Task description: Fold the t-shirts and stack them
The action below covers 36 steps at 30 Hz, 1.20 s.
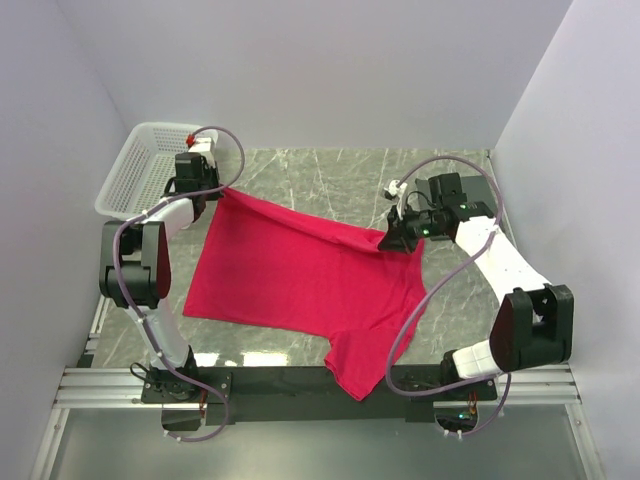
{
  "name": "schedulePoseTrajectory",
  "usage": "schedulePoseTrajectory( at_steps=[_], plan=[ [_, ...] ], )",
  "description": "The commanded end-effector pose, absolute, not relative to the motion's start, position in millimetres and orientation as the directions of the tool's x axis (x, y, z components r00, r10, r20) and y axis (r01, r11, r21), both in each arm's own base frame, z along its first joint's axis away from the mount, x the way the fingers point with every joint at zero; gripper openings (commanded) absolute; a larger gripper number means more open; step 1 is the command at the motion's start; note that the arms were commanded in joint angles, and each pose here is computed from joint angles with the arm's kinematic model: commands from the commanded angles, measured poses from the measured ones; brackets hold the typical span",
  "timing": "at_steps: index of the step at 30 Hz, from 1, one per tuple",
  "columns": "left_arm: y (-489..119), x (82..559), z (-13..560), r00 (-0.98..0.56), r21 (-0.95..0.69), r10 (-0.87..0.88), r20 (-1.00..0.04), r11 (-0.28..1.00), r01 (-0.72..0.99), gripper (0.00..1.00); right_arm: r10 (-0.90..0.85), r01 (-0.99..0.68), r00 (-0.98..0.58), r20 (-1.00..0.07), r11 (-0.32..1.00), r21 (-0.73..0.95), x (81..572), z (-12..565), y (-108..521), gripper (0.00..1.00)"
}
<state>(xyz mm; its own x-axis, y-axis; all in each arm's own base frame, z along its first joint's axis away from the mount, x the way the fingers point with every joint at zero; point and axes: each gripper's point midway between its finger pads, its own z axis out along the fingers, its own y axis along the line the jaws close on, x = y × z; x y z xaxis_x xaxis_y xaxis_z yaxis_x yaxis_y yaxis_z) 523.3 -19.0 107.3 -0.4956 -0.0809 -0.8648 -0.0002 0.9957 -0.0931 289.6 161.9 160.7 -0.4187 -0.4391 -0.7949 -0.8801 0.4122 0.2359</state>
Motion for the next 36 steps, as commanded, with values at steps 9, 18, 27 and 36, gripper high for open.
schedulePoseTrajectory(
  at_steps=[9, 18, 27, 36],
  plan=[
    [-17.7, 521.3, 141.0, -0.415, -0.054, -0.043, -0.909, 0.998, 0.013, 0.0, -0.45, -0.913, -0.348, -0.822, 0.36, 0.189, 273.9, 175.8, 165.1, 0.0],
    [-16.0, 515.0, 137.7, -0.421, -0.045, -0.037, -0.906, 0.999, 0.009, 0.01, -0.455, -0.915, -0.352, -0.818, 0.35, 0.199, 266.5, 170.4, 165.2, 0.0],
    [-16.1, 514.4, 132.3, -0.435, -0.047, -0.04, -0.899, 0.999, 0.007, 0.01, -0.472, -0.928, -0.337, -0.815, 0.311, 0.203, 255.0, 168.5, 171.2, 0.0],
    [-18.4, 515.8, 126.8, -0.45, -0.046, -0.036, -0.892, 0.999, 0.011, 0.01, -0.482, -0.927, -0.342, -0.807, 0.313, 0.205, 253.4, 162.4, 174.1, 0.0]
  ],
)
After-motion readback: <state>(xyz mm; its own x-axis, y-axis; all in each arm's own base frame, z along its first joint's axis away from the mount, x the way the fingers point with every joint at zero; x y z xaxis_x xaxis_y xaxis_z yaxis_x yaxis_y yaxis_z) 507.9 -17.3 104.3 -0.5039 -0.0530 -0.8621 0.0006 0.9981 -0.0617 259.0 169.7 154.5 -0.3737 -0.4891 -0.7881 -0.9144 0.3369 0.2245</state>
